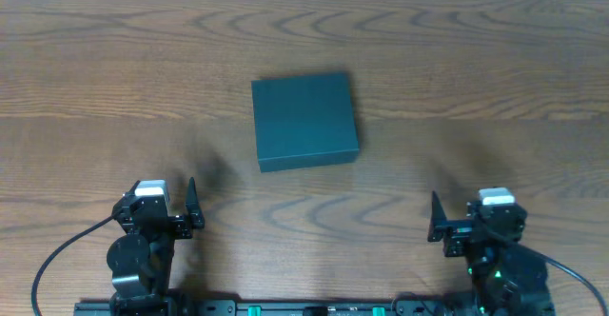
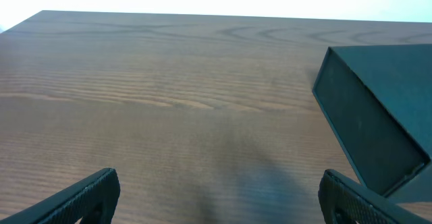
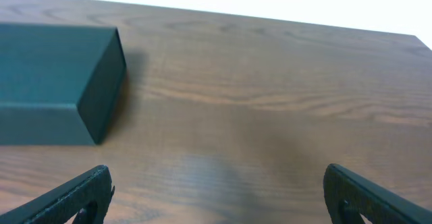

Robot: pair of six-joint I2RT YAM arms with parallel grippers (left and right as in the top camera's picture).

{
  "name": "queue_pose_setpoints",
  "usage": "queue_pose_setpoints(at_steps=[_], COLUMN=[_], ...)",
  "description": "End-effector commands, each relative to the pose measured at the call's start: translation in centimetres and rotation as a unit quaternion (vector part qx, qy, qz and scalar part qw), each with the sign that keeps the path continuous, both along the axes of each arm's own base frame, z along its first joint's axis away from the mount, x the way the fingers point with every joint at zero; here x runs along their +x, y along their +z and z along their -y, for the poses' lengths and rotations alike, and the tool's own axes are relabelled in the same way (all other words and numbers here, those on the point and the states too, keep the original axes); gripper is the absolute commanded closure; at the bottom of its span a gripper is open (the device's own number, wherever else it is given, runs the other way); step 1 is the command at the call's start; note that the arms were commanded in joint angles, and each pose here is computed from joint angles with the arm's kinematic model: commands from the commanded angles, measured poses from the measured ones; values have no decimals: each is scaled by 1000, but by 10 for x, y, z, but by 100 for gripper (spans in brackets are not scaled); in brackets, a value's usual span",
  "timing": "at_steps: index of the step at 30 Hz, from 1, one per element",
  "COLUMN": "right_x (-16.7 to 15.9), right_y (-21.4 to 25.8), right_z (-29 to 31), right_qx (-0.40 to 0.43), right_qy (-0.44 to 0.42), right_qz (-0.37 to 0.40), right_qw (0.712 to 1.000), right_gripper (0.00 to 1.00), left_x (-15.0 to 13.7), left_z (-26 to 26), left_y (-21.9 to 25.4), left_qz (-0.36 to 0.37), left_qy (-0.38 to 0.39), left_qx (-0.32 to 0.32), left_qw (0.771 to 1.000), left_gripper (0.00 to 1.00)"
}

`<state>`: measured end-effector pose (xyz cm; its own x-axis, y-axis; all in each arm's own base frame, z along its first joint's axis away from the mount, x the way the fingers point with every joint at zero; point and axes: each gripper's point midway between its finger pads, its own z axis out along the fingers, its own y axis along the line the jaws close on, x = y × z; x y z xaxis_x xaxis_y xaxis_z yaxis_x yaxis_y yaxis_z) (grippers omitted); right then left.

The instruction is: Pack container

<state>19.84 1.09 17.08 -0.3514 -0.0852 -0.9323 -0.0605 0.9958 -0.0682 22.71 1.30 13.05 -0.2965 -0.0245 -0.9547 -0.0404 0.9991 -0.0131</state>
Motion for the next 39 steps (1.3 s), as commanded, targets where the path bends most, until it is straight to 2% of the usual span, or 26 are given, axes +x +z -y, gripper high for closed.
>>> queue_pose_setpoints(at_steps=[1, 12, 39], right_x=[1, 2, 1], right_y=[-17, -83, -84], right_z=[3, -5, -7], right_qx=[-18, -13, -11], right_qy=[-3, 17, 22], right_qz=[-9, -82, -85], right_qw=[1000, 996, 996], right_gripper=[1, 1, 1], left_x=[0, 0, 0], left_z=[-3, -2, -3], left_y=[-10, -10, -10], left_qz=[-8, -8, -8], left_qy=[5, 5, 5], left_qx=[3, 3, 3], left_qw=[1000, 1000, 1000], left_gripper=[5, 5, 5])
